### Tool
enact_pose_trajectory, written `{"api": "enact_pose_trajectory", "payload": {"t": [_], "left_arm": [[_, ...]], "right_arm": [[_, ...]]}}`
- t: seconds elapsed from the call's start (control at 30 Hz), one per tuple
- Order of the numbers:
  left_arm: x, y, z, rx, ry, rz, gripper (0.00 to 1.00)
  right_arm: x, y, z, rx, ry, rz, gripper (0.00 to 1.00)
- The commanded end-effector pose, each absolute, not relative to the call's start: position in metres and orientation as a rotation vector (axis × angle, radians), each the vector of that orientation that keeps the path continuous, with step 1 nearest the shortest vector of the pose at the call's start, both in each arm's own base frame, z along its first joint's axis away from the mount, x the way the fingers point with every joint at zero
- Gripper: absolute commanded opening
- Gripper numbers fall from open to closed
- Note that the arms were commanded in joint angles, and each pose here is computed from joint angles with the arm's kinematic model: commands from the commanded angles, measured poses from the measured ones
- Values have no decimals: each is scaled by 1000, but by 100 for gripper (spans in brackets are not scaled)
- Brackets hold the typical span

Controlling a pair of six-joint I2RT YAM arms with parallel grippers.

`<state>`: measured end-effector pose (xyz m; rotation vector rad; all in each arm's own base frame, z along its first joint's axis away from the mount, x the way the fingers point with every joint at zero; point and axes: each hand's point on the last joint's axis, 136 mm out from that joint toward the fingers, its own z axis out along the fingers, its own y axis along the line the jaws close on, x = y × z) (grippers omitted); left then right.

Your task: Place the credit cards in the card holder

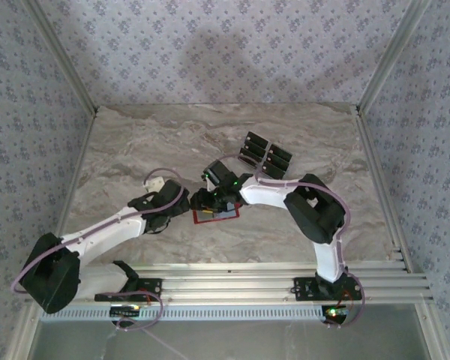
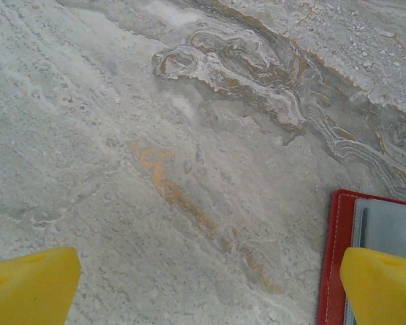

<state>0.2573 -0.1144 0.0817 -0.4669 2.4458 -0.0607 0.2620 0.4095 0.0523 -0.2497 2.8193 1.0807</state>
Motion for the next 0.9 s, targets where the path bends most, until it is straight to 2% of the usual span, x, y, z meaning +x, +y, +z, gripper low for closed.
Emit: {"api": "enact_pose_trajectory", "payload": {"t": [0.0, 0.17, 0.3, 0.47, 0.57, 0.73, 0.87], "left_arm": [[249, -105, 82, -468, 2458, -23, 99], [246, -101, 85, -471, 2456, -15, 99], [243, -100, 84, -473, 2461, -16, 99], [245, -106, 84, -441, 2467, -49, 99], [249, -113, 87, -412, 2470, -76, 100], [256, -122, 92, -361, 2484, -79, 100], [260, -128, 92, -337, 2496, -82, 100]], "right_arm": [[258, 414, 50, -267, 2852, 1090, 47], [256, 419, 62, -310, 2829, 1146, 48], [266, 418, 107, -380, 2697, 1230, 48], [291, 375, 158, -424, 2585, 1154, 49], [308, 327, 168, -411, 2612, 982, 49], [347, 225, 159, -407, 2658, 401, 49], [367, 171, 146, -421, 2684, 74, 48]]}}
